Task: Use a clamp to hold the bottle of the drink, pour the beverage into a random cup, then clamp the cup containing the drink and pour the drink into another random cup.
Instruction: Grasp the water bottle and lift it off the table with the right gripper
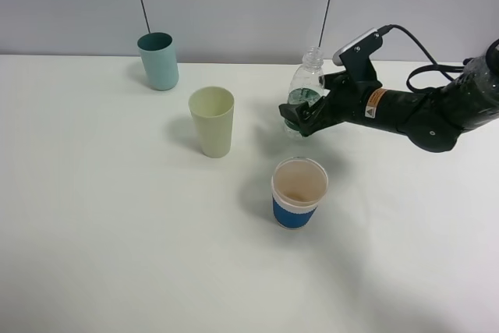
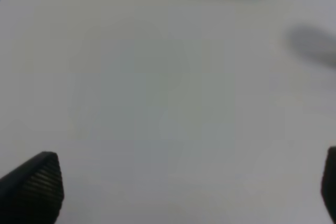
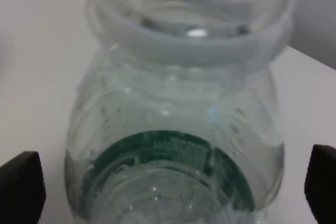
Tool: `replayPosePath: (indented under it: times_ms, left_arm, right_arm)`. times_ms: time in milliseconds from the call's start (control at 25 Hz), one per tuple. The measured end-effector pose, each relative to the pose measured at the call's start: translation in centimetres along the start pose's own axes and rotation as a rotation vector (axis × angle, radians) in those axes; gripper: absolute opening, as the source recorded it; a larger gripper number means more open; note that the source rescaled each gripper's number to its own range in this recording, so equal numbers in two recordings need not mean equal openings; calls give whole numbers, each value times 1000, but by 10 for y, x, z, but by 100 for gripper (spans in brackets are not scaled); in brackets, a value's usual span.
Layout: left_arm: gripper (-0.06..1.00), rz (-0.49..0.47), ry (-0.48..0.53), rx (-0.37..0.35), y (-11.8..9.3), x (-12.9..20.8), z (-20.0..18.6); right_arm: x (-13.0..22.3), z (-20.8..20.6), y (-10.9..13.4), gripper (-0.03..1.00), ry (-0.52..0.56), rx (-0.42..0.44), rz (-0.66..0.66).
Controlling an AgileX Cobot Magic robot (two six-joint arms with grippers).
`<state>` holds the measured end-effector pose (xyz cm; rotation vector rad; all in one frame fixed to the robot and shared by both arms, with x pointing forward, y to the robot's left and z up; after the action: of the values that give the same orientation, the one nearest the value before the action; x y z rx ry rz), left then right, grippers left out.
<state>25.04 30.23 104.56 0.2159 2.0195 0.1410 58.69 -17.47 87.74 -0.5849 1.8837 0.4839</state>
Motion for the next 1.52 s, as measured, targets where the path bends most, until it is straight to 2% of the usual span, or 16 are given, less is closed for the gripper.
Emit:
replayPosePath:
  times_ms: [280, 640, 920, 1120, 1200, 1240, 1280, 1360, 1400, 1440, 1520]
  left_arm:
    - [100, 0, 0, 0, 0, 0, 0]
    - [100, 0, 0, 0, 0, 0, 0]
    - [100, 0, 0, 0, 0, 0, 0]
    - [100, 0, 0, 0, 0, 0, 0]
    - [100, 0, 0, 0, 0, 0, 0]
    - [100, 0, 0, 0, 0, 0, 0]
    - [100, 0, 0, 0, 0, 0, 0]
    - [100, 0, 0, 0, 0, 0, 0]
    - [100, 0, 0, 0, 0, 0, 0]
    - [100, 0, 0, 0, 0, 0, 0]
    - [100, 0, 0, 0, 0, 0, 0]
  right_arm:
    - [-3, 7, -3, 98, -13, -2, -4]
    - [15, 21, -5, 98, 31, -23, 51]
    - [18, 22, -5, 95, 36, -26, -29]
    - [26, 25, -4, 95, 28, -41, -38]
    - [27, 26, -4, 87, 24, -45, -38]
    - [28, 26, -4, 78, 22, -46, -38]
    - [27, 26, -4, 65, 19, -47, -38]
    - [27, 26, -4, 29, 13, -49, -39]
    - [26, 26, -3, 7, 10, -49, -38]
    - [26, 26, -3, 0, 8, -49, -38]
    - [26, 26, -3, 0, 6, -50, -37]
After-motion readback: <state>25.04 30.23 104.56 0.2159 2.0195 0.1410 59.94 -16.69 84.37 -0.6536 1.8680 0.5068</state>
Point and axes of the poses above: a point on each arm's last joint axis where the gripper is mounted, z pointing out along that axis toward the gripper, y along the wrist's bending axis when the last joint is at zero, x = y × z, the point moved 2 cm from there along z, pointing out along that axis toward the gripper, and after that the axes turned 12 degrees about z, right-handed, at the moved point
